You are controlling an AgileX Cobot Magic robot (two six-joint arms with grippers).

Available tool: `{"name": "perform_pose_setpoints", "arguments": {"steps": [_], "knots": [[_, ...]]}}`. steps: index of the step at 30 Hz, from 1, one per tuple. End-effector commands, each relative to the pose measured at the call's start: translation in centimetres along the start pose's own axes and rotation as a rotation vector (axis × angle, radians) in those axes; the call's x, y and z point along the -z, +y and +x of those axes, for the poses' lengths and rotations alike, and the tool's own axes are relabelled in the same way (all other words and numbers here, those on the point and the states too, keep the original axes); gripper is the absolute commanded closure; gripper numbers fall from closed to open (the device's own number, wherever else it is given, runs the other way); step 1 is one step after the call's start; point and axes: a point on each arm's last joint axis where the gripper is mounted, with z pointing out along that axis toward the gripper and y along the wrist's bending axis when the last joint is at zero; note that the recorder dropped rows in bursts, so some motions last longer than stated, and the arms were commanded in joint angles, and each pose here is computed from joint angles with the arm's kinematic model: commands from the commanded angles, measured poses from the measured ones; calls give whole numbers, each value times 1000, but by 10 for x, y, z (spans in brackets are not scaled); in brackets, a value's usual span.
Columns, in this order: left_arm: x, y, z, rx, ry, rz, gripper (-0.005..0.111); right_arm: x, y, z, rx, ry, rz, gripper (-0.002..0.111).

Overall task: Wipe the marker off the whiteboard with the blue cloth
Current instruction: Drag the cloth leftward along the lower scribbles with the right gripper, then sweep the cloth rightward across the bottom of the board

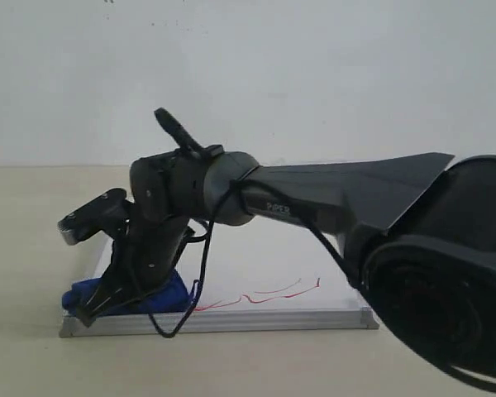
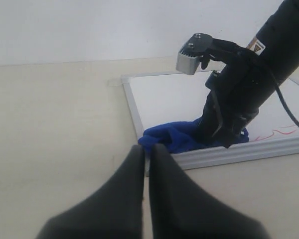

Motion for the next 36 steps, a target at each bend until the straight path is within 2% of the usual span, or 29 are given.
{"name": "perform_pose_setpoints", "arguments": {"steps": [1,5,11,12,13,14,18,20,22,23,27,36], "knots": [[0,-1,1,5,-4,10,103,-18,25,14,-125,120,-64,109],[0,-1,1,5,-4,10,103,-17,19,23,-191,220,23,109],[0,-1,1,5,-4,10,103,-10,1,40,-136,401,195,109],[0,-1,1,5,-4,10,103,-5,-12,47,-135,473,242,109],[0,-1,1,5,-4,10,103,-4,-19,48,-132,474,265,109],[0,-1,1,5,-4,10,103,0,-38,51,-134,478,314,109],[0,-1,1,5,-4,10,103,13,-85,62,-227,483,344,109],[0,-1,1,5,-4,10,103,15,-91,64,-244,483,342,109],[0,-1,1,5,-4,10,103,14,-89,64,-251,481,328,109],[0,-1,1,5,-4,10,103,12,-85,63,-268,476,281,109],[0,-1,1,5,-4,10,103,5,-53,53,-311,413,8,109],[0,-1,1,5,-4,10,103,-9,2,33,-179,297,-33,109]]}}
